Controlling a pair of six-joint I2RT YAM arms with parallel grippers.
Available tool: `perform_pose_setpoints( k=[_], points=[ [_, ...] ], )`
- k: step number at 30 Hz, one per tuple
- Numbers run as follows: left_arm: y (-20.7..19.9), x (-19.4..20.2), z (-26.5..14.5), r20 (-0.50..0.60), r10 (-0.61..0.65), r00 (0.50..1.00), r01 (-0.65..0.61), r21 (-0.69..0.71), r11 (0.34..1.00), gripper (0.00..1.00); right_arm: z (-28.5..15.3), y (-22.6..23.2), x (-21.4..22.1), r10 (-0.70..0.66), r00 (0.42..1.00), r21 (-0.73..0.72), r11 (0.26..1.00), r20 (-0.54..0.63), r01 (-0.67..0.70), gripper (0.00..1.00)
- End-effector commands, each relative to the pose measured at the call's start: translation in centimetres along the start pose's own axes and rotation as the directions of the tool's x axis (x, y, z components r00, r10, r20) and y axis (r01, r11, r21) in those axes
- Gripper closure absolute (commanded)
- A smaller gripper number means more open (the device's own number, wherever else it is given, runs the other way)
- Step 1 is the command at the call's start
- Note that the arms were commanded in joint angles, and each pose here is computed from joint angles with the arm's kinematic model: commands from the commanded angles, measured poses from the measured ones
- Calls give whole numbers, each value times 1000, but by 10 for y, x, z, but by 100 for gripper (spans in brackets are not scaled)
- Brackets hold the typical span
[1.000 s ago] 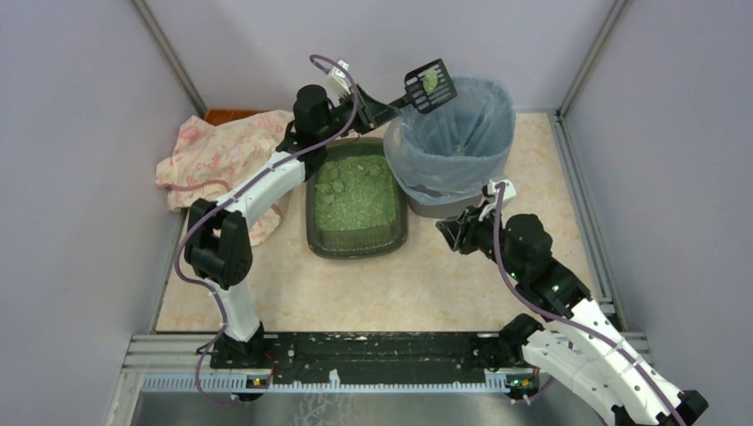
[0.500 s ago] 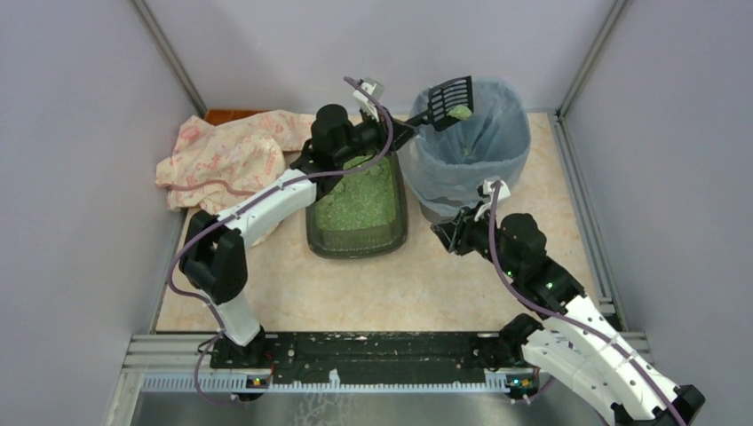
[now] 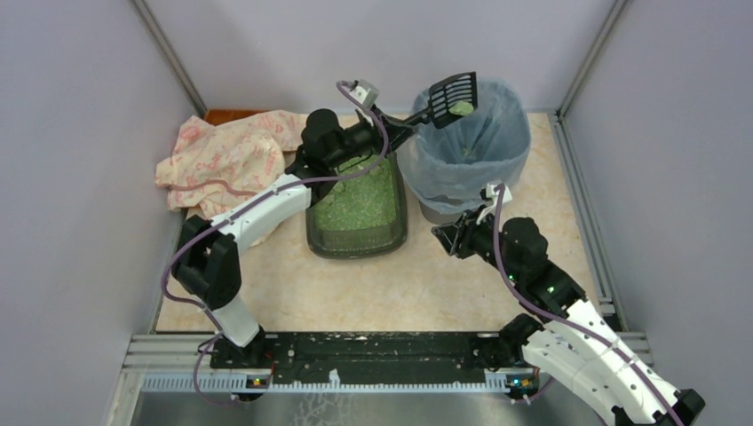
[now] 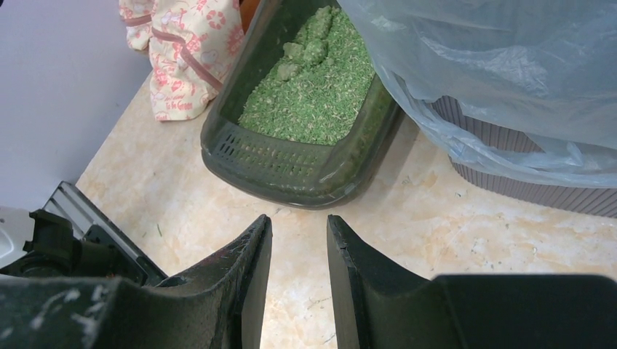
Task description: Clean the litter box
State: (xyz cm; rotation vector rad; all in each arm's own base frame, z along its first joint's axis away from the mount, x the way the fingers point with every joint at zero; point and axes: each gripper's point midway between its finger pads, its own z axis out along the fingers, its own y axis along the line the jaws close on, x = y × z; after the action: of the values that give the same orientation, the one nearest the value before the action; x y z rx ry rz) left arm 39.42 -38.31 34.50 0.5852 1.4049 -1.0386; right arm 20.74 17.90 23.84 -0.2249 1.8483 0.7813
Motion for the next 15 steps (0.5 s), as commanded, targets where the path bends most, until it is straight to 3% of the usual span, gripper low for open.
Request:
perform_pose_setpoints(
  k=[1,15],
  points=[
    [-34,-41,-13,128,109,986,-125,130,984,100,-2,6,-12,8,999,-20,1000,45,-7,66],
    [-50,-37,-16,143,178,974,-207,224,952,100,-1,3,-7,15,999,-13,1000,37,-15,66]
  ],
)
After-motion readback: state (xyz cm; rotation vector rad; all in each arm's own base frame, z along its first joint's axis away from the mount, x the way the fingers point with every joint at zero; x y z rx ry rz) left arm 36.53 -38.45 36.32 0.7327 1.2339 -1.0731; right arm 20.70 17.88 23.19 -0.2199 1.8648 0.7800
